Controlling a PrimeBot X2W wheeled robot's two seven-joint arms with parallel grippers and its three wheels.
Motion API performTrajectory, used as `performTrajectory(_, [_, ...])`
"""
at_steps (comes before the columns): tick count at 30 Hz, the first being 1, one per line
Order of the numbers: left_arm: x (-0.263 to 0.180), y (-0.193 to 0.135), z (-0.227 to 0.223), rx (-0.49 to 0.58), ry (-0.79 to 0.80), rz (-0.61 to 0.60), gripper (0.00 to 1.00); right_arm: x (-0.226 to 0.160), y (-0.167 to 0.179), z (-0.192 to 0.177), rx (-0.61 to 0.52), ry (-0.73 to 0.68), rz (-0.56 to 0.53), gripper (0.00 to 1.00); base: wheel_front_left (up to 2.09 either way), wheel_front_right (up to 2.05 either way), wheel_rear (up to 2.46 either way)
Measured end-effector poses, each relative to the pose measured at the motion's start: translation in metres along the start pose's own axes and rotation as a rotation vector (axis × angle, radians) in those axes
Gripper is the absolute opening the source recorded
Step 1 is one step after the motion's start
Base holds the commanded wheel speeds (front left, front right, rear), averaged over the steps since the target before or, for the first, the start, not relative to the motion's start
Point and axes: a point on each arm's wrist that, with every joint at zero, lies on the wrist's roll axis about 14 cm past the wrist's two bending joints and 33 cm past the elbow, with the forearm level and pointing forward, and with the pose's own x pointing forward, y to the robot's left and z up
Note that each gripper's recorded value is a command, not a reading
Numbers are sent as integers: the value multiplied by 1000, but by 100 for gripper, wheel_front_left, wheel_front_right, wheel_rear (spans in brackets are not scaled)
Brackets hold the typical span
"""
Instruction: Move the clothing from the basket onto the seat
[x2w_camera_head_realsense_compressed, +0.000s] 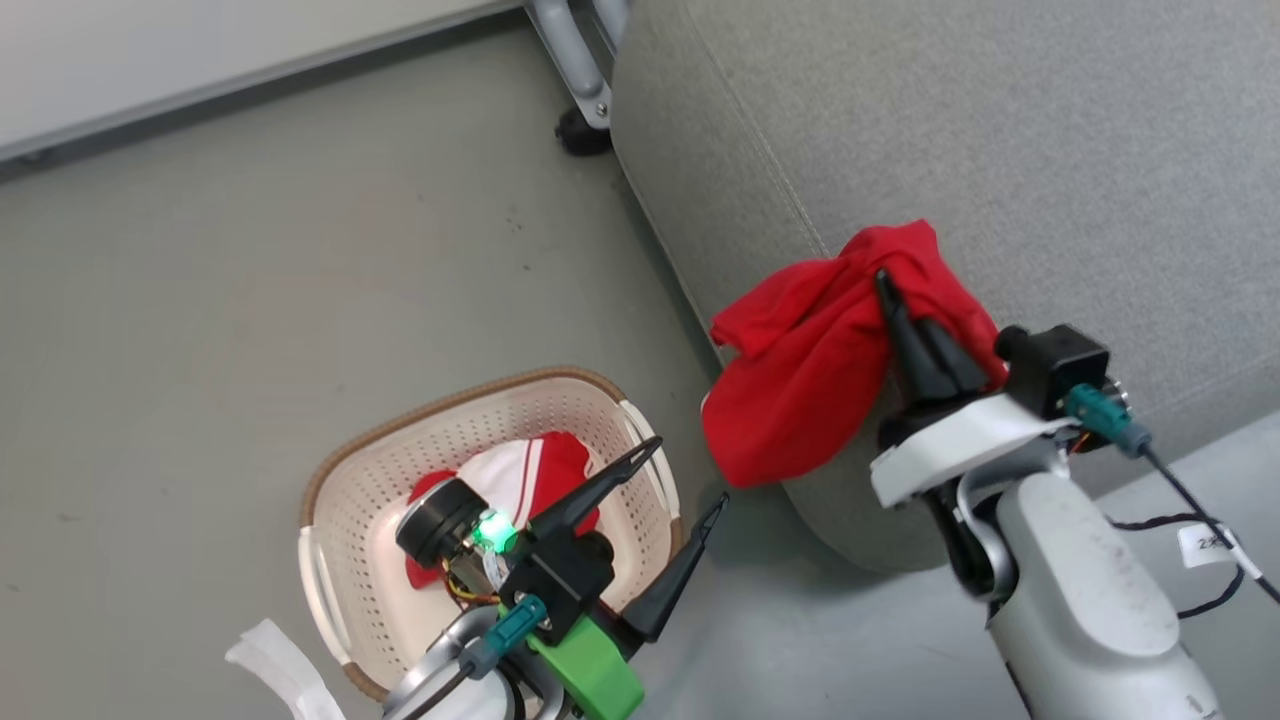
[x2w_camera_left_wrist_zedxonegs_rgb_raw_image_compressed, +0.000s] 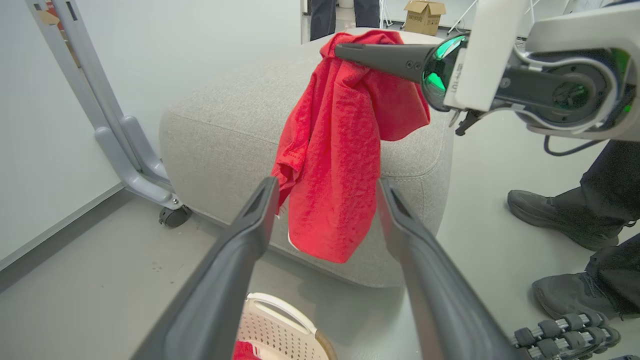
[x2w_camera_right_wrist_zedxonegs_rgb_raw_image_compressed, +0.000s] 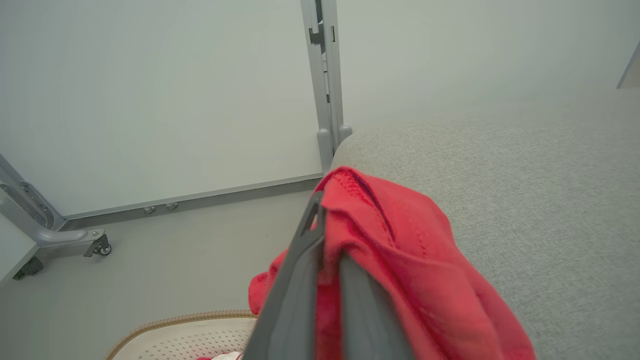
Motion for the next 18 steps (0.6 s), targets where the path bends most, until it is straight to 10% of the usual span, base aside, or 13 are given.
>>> performTrajectory(18, [26,56,-21,-30,-42,27,100,103,-126,66,-249,-120,-212,0,0,0,0])
